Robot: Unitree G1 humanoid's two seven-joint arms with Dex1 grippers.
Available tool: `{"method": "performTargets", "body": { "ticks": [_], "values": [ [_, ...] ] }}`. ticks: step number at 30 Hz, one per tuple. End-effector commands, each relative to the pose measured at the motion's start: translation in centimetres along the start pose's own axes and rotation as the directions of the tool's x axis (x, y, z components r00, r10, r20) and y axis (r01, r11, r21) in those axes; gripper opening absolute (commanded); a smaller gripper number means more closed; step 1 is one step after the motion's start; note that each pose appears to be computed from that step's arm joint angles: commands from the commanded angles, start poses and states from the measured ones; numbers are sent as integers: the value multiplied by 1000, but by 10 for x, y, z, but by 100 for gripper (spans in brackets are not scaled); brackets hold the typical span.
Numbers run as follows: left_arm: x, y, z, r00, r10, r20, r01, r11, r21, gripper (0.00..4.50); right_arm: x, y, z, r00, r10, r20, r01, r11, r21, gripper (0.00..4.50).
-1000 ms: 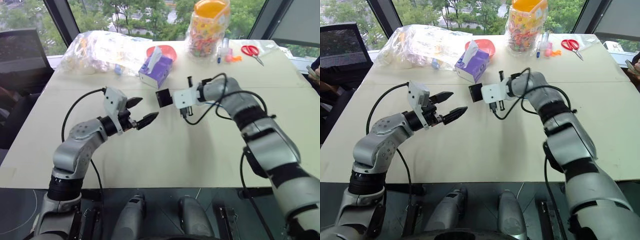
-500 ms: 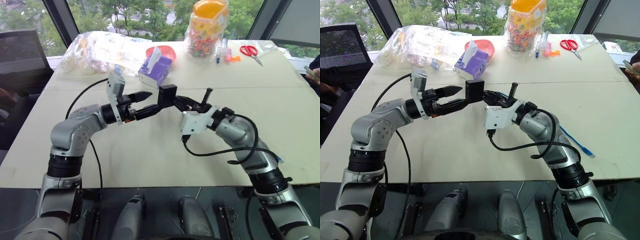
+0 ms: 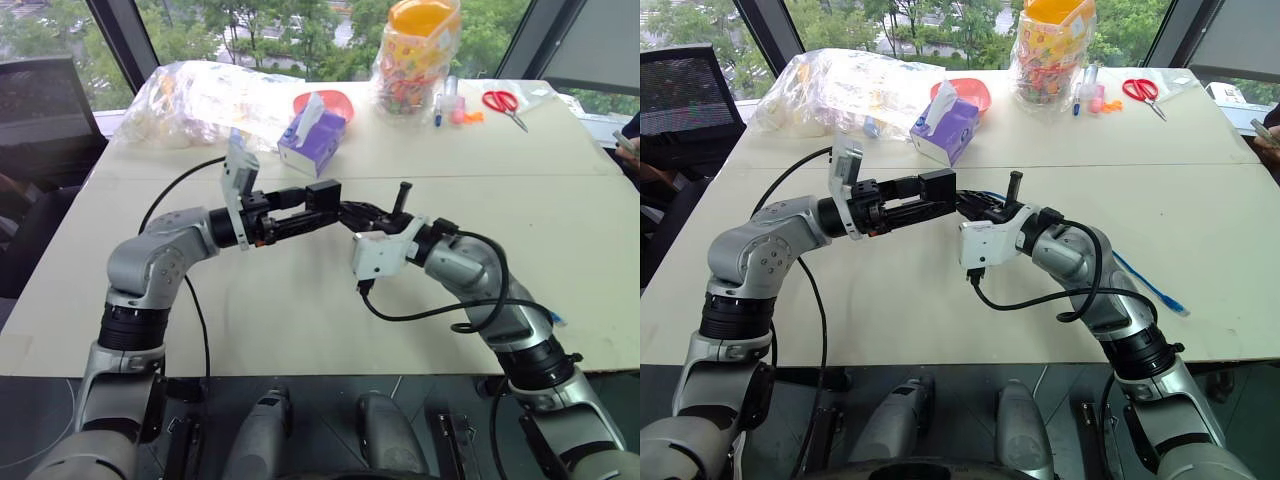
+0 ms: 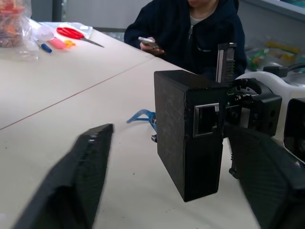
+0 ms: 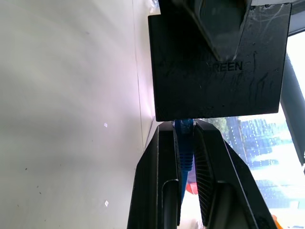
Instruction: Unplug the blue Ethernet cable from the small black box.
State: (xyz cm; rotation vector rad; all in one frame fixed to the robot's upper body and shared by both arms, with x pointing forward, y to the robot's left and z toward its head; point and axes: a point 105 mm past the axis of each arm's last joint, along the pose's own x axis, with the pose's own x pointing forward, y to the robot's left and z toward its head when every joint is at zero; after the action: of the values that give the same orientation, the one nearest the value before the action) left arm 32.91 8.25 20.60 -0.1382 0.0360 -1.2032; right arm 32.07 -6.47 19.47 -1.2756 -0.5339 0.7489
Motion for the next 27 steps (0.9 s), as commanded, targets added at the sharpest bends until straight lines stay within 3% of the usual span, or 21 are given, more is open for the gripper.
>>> {"method": "performTargets", "body": {
  "ticks": [1, 5, 13, 14, 17, 20, 22, 25, 27],
  "values": [
    [2, -4, -1, 1000, -13, -17, 13, 999, 48, 204, -1, -16, 18, 997, -38, 66, 42, 997, -67, 0],
    [1, -3, -8, 999, -13, -38, 15, 999, 50, 51, -2, -17, 20, 997, -36, 70, 41, 997, -70, 0],
    [-2, 1, -10, 998, 5, -57, -2, 999, 52, 48, -6, -20, 12, 998, -37, 56, 36, 999, 19, 0],
    [-3, 1, -10, 998, 8, -59, -5, 999, 54, 48, -8, -21, 9, 998, -34, 54, 31, 998, 51, 96],
    [-6, 2, -9, 999, 6, -54, -3, 998, 59, 48, -11, -18, -4, 1000, 26, 10, -28, 975, 220, 224],
    [-13, -8, -9, 996, -64, -56, 68, 996, 60, 48, -24, -2, 4, 972, 212, 98, -233, 842, 487, 381],
    [-19, -14, -8, 993, -102, -58, 105, 993, 50, 48, -32, -6, 11, 951, 249, 186, -309, 691, 654, 381],
    [-24, -20, -3, 989, -142, -50, 145, 988, 45, 48, -46, -7, 14, 906, 312, 286, -412, 492, 767, 381],
    [-27, -27, 3, 980, -194, -39, 195, 980, 31, 48, -50, -8, 10, 885, 340, 319, -425, 307, 852, 381]
  ]
}}
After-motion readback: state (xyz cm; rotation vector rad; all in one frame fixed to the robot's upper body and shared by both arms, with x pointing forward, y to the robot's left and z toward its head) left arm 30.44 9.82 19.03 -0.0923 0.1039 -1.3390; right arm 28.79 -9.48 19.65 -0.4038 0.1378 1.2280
